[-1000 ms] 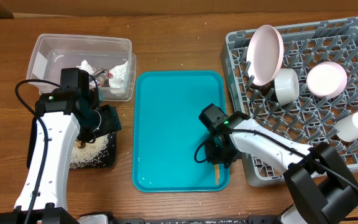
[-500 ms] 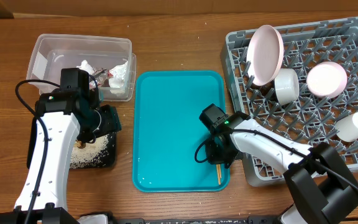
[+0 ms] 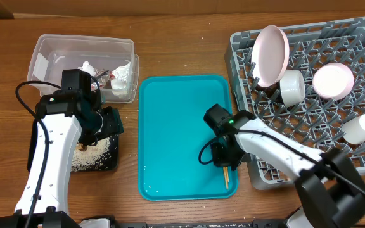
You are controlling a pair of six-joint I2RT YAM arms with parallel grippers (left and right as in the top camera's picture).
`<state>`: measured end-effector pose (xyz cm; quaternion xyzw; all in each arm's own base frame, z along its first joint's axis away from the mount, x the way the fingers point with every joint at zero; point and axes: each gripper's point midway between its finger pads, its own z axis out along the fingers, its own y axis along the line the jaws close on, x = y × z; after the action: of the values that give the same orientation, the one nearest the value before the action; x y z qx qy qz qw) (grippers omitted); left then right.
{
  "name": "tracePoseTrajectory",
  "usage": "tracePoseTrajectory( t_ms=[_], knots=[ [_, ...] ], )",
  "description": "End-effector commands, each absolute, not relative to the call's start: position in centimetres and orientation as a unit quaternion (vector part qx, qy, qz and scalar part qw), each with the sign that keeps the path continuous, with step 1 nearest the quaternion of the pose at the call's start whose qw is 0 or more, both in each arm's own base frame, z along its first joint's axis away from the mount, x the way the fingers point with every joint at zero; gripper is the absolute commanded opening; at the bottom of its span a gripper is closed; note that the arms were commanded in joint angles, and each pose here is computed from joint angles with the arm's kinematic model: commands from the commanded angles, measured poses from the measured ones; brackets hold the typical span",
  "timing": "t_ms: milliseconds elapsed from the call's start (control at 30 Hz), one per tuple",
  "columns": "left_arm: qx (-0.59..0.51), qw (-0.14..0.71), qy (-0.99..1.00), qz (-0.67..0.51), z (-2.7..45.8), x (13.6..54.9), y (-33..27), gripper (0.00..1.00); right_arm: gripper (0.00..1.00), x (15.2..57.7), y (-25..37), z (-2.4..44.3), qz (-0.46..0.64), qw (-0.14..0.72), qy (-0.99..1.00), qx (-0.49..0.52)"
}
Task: Sort waste into correct bins and load items into the dishwasher
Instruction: 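Grasp the wooden chopsticks on the teal tray with the right gripper, then carry the chopsticks to the rack and insert them along its left edge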
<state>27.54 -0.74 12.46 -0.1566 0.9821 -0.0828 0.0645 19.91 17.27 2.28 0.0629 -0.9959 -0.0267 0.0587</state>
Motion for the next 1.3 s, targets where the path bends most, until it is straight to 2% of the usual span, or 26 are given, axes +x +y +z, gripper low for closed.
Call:
tracePoseTrajectory(
  t_ms=[0,233,633,900,1267],
  knots=[
    [-0.147,0.074,0.983,-0.081,13.0,27.8,-0.8,0.66,0.08,21.8,18.6,5.6,-0.059,0.000,-0.996,0.072],
    [-0.147,0.074,0.983,-0.081,13.0,27.8,-0.8,0.66,0.08,21.9,17.2,7.7,-0.028,-0.016,-0.996,0.084],
    [-0.147,0.074,0.983,-0.081,13.0,27.8,-0.8,0.66,0.08,26.4,12.7,15.9,0.024,-0.093,-0.991,0.096],
    [-0.147,0.075,0.983,-0.080,13.0,27.8,-0.8,0.66,0.08,28.5,7.6,15.2,0.041,-0.092,-0.994,0.030],
    [-0.147,0.074,0.983,-0.080,13.0,27.8,-0.8,0.67,0.08,28.2,7.2,11.5,0.040,-0.061,-0.997,0.032]
  ],
)
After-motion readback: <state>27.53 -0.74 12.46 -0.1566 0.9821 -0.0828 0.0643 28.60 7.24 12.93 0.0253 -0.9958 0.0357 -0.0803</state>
